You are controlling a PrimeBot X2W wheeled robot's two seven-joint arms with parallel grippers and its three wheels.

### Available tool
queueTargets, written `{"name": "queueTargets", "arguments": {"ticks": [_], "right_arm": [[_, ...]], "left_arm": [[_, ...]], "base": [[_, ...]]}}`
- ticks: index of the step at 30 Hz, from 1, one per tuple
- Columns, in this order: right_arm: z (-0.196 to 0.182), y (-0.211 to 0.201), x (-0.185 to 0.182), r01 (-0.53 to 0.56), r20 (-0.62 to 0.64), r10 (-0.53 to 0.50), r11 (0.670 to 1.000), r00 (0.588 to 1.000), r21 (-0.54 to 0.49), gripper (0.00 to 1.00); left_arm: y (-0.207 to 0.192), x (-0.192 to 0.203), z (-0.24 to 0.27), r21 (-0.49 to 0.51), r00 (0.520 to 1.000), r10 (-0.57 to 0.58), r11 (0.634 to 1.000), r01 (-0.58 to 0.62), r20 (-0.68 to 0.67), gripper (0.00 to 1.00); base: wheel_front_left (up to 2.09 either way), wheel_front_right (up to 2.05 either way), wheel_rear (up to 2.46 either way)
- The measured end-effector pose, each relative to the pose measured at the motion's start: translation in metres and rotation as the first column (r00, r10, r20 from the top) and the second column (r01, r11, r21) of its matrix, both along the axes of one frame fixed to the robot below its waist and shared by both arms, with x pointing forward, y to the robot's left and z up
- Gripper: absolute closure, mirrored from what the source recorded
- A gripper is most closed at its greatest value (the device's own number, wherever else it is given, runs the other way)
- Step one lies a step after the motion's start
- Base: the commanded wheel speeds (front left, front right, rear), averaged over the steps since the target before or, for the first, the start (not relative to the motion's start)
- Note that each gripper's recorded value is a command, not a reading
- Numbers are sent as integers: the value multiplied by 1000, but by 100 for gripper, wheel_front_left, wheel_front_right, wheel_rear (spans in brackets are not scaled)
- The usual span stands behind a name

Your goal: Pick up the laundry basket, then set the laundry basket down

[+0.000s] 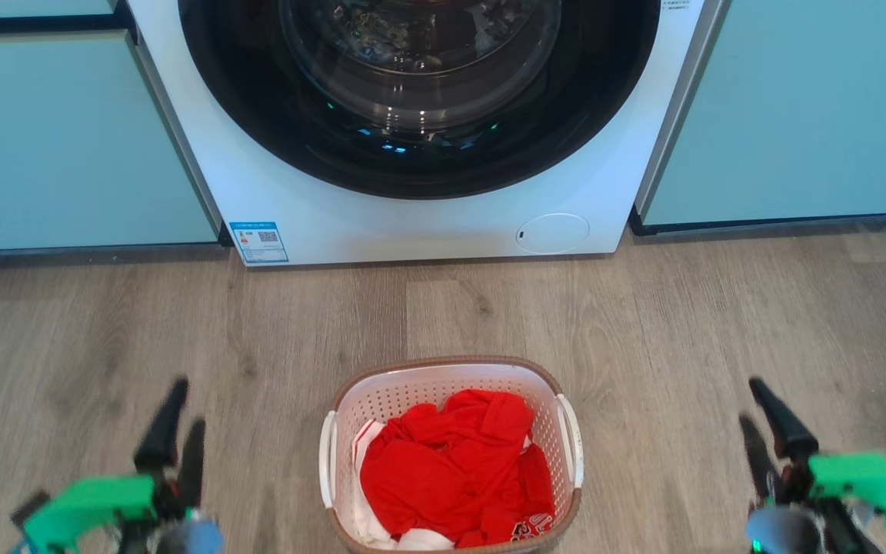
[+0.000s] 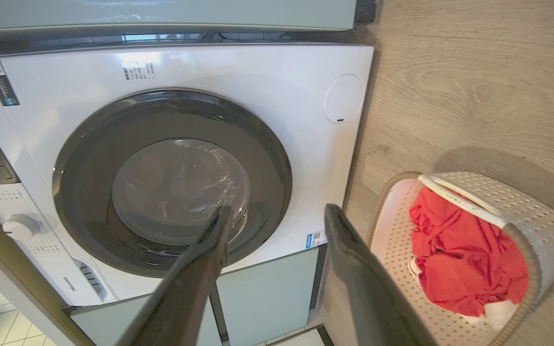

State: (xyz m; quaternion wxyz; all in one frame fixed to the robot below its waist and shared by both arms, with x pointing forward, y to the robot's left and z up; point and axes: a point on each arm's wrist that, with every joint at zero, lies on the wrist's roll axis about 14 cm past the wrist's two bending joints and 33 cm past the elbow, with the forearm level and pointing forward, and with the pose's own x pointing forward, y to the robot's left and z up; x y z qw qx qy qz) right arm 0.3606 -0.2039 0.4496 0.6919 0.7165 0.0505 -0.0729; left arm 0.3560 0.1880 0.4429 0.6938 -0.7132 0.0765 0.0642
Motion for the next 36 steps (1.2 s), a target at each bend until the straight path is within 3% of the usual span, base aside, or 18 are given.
{"name": "queueTargets", "arguments": {"ticks": [4,14,24,32,36], "right_arm": [[-17,-1,-13,8,-52,-8,1000,999,3,0],[-11,-4,-10,22,-36,-23,999,999,-42,0],[0,-8,-6,20,-10,-22,988,1000,-150,0],[22,-10,6,27,49,-14,961,999,-276,0],[33,-6,11,15,75,14,928,997,-373,0]], "left_arm": [[0,-15,-20,-7,998,12,1000,-12,-65,0],[4,-11,-16,41,998,27,999,-25,-51,0],[17,-5,-4,131,998,59,990,-57,-17,0],[23,-2,8,218,998,65,974,-68,21,0],[28,2,18,266,996,75,960,-85,47,0]], "base": [[0,0,0],[0,0,0],[0,0,0],[0,0,0],[0,0,0]]}}
